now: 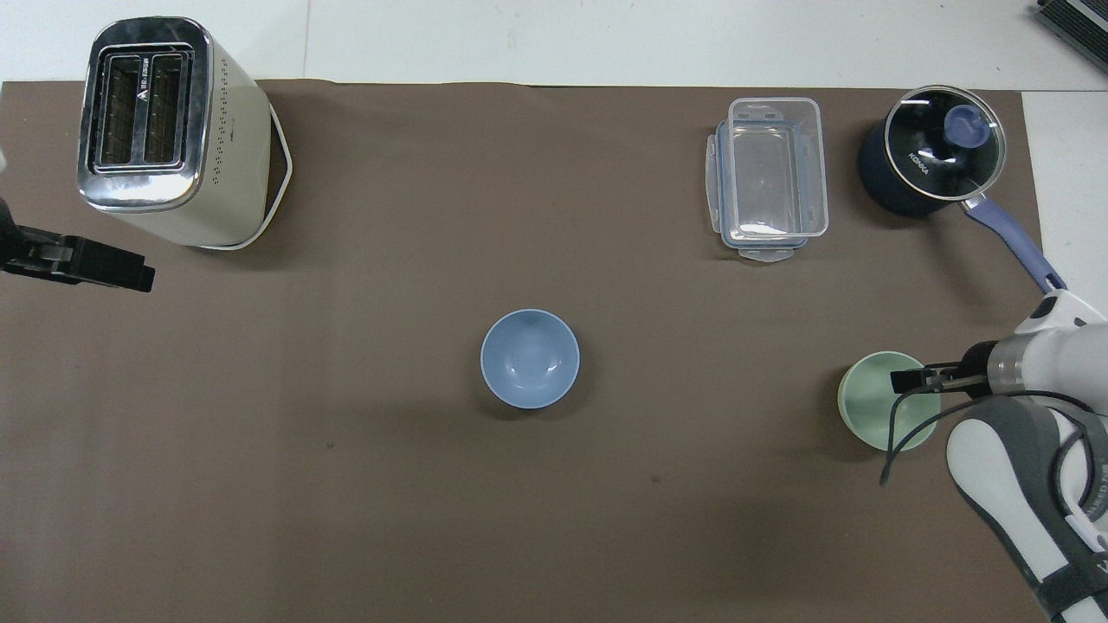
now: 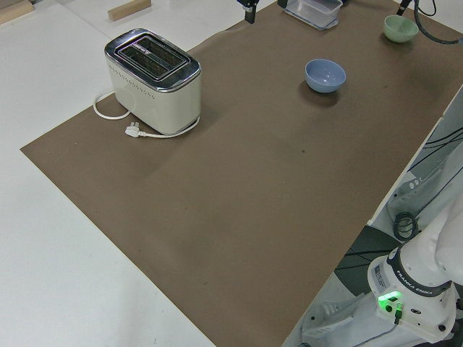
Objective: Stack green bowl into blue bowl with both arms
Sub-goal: 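Lower the right gripper onto the rim of the green bowl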
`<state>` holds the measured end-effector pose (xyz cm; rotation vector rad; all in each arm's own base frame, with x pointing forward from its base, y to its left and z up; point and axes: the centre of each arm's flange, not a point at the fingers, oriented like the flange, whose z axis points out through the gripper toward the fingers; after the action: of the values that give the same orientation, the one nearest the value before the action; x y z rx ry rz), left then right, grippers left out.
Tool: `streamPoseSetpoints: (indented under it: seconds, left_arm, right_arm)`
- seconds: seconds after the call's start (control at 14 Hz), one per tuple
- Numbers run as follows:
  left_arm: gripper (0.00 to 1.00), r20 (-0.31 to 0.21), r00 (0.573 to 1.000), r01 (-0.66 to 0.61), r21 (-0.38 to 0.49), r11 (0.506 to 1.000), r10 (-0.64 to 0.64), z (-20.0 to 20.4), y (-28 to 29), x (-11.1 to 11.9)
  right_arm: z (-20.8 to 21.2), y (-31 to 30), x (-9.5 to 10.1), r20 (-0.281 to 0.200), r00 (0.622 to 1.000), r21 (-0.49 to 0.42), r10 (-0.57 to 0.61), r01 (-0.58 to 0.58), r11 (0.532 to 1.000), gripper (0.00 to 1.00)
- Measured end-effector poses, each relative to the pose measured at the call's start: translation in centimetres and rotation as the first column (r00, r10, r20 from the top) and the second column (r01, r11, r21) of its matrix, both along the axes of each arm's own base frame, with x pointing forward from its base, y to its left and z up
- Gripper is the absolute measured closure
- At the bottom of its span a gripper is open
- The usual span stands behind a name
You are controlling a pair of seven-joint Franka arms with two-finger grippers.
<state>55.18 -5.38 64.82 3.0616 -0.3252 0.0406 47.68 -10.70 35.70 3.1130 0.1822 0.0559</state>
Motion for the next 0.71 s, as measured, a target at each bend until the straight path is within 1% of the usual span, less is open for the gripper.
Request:
streamPoseSetpoints:
  seconds: [0.64, 0.71]
  left_arm:
    - [0.0, 0.0, 1.0, 0.0, 0.0, 1.0, 0.0, 0.0, 0.0, 0.0]
    - [0.0, 0.0, 1.0, 0.0, 0.0, 1.0, 0.0, 0.0, 0.0, 0.0]
  right_arm:
    - [-3.5, -1.0, -0.3, -0.029, 1.0, 0.0, 0.007, -0.007, 1.0, 0.0]
    - [-3.7, -1.0, -0.3, -0.032, 0.999, 0.0, 0.007, -0.007, 1.0, 0.07]
